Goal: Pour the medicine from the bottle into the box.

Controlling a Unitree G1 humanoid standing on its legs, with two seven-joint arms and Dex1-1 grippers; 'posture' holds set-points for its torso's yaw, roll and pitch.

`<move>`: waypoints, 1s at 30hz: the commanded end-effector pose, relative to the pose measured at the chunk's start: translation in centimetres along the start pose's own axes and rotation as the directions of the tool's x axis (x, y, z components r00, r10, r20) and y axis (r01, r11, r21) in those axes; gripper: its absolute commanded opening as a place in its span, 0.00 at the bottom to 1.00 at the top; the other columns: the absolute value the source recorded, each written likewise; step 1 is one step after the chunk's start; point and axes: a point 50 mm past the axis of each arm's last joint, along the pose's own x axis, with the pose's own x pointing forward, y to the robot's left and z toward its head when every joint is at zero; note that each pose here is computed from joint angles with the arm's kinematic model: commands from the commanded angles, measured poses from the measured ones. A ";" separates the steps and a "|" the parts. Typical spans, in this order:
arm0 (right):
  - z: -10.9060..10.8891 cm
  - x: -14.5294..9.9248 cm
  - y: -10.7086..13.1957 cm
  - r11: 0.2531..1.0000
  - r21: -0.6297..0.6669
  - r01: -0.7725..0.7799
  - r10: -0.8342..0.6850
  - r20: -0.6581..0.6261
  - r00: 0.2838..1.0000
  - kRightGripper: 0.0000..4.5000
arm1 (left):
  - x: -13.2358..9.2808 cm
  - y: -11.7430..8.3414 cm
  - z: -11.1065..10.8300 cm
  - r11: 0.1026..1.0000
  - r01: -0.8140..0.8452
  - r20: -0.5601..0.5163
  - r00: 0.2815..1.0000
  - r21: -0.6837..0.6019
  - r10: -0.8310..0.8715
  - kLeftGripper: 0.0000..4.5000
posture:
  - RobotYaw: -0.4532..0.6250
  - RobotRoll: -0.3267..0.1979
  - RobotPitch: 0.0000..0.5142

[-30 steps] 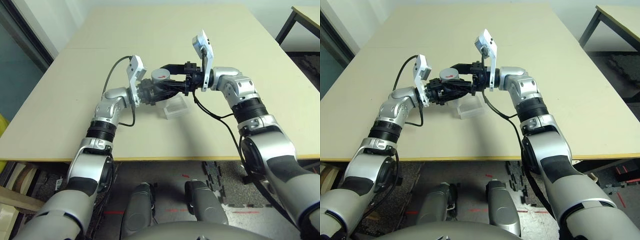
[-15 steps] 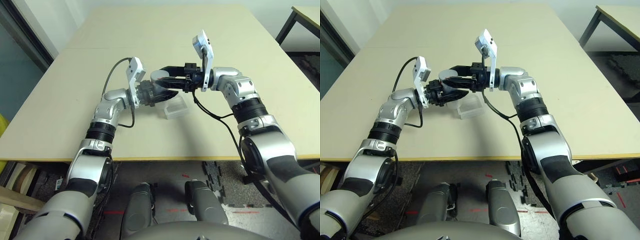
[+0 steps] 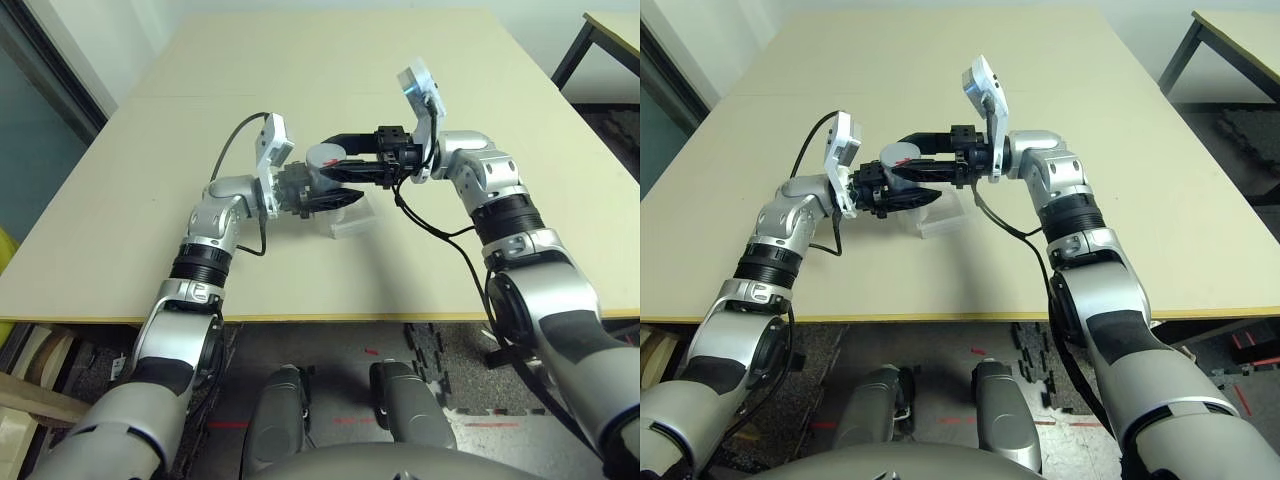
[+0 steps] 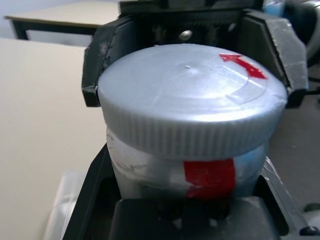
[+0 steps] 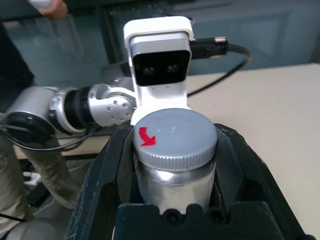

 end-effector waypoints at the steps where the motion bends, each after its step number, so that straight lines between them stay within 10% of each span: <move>1: 1.0 3.2 2.1 0.952 -0.095 -0.292 0.293 -0.007 0.956 0.57 | -0.4 0.3 -0.9 0.994 -0.052 -0.012 0.999 -0.093 0.052 0.60 | 0.26 0.62 0.18; 7: 1.2 3.4 1.7 0.954 -0.096 -0.284 0.287 0.013 0.958 0.57 | -0.2 0.0 -0.9 0.994 -0.035 -0.001 0.999 -0.100 0.035 0.60 | 0.26 0.62 0.18; 13: 0.8 3.1 0.8 0.979 -0.062 -0.196 0.198 0.038 0.979 1.00 | -0.1 -0.5 -1.0 0.993 -0.014 0.009 1.000 -0.116 0.015 0.60 | 0.26 0.62 0.19; 30: 0.5 1.8 -0.5 0.999 -0.021 -0.042 0.043 0.052 0.998 1.00 | -0.2 -0.6 -1.2 0.993 -0.013 -0.001 1.000 -0.119 0.013 0.60 | 0.26 0.62 0.19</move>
